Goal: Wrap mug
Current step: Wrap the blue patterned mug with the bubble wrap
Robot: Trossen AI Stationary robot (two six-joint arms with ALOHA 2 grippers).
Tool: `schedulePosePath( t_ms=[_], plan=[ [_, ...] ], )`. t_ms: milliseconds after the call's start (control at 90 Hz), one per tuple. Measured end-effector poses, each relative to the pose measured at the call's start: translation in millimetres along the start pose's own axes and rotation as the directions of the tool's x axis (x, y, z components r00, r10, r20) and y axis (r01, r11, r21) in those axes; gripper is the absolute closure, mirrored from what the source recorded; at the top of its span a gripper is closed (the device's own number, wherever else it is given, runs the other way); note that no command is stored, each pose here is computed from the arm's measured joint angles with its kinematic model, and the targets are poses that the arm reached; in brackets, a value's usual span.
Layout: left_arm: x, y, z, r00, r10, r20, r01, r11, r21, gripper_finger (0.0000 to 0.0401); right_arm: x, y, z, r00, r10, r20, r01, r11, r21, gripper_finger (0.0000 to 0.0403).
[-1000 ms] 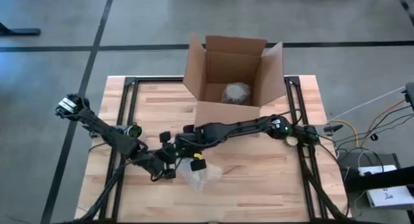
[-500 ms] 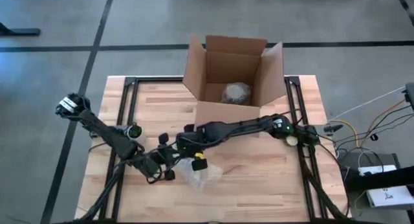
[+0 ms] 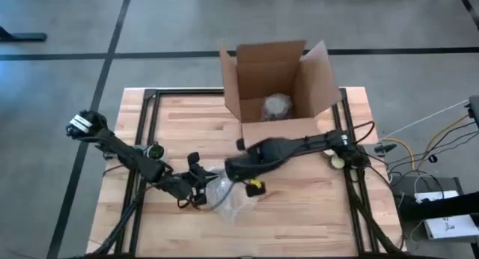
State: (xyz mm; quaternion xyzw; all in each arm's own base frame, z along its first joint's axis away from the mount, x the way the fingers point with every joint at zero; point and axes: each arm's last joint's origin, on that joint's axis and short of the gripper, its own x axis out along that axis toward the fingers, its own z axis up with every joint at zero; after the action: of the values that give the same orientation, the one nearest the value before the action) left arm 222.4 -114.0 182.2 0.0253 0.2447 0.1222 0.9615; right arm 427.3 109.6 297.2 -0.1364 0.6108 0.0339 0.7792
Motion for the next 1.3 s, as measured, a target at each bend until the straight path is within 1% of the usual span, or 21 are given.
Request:
schedulePosePath(
  t_ms=[222, 411, 511, 644, 789, 911, 1000, 1167, 1244, 1300],
  plan=[
    [0.1, 0.6, -2.4, 1.0, -0.007, -0.027, 0.007, 1.0, 0.018, 0.0381, 11.7, 61.7, -12.1, 0.999, 0.021, -0.045, -0.022, 1.0, -0.012, 0.0403],
    [0.4, 0.0, -2.7, 0.997, -0.053, -0.048, 0.054, 0.998, 0.016, 0.0381, 37.8, 108.4, -24.4, 0.998, 0.024, -0.054, -0.022, 0.999, 0.047, 0.0402],
    [0.0, -0.3, -2.5, 0.996, -0.073, -0.054, 0.074, 0.997, 0.018, 0.0381, 54.9, 131.0, -29.4, 0.999, 0.041, -0.014, -0.04, 0.995, 0.097, 0.0388],
    [1.0, 0.6, -0.2, 0.993, -0.095, -0.065, 0.097, 0.995, 0.026, 0.0381, 73.8, 155.4, -33.1, 0.994, 0.079, 0.08, -0.091, 0.982, 0.163, 0.0349],
    [5.2, 3.4, 13.7, 0.99, -0.125, -0.068, 0.129, 0.99, 0.057, 0.0381, 91.9, 167.9, -38.1, 0.985, 0.087, 0.147, -0.12, 0.965, 0.234, 0.031],
    [10.0, 9.0, 27.5, 0.989, -0.131, -0.066, 0.137, 0.987, 0.082, 0.0381, 109.5, 172.5, -36.4, 0.964, 0.01, 0.267, -0.088, 0.955, 0.283, 0.0292],
    [12.0, 13.0, 35.7, 0.988, -0.127, -0.084, 0.135, 0.986, 0.102, 0.0381, 124.5, 173.5, -37.9, 0.953, -0.052, 0.298, -0.05, 0.945, 0.323, 0.0285],
    [6.8, 17.2, 48.7, 0.979, -0.1, -0.181, 0.127, 0.981, 0.145, 0.0381, 136.2, 170.7, -42.5, 0.939, -0.163, 0.302, 0.013, 0.896, 0.444, 0.0278],
    [3.4, 18.8, 50.7, 0.967, -0.088, -0.24, 0.125, 0.982, 0.142, 0.0381, 139.6, 169.8, -44.6, 0.929, -0.213, 0.301, 0.043, 0.873, 0.485, 0.0277],
    [2.1, 19.2, 48.9, 0.955, -0.102, -0.278, 0.142, 0.982, 0.128, 0.0381, 142.7, 170.7, -42.6, 0.92, -0.226, 0.32, 0.039, 0.866, 0.499, 0.0278]
  ],
)
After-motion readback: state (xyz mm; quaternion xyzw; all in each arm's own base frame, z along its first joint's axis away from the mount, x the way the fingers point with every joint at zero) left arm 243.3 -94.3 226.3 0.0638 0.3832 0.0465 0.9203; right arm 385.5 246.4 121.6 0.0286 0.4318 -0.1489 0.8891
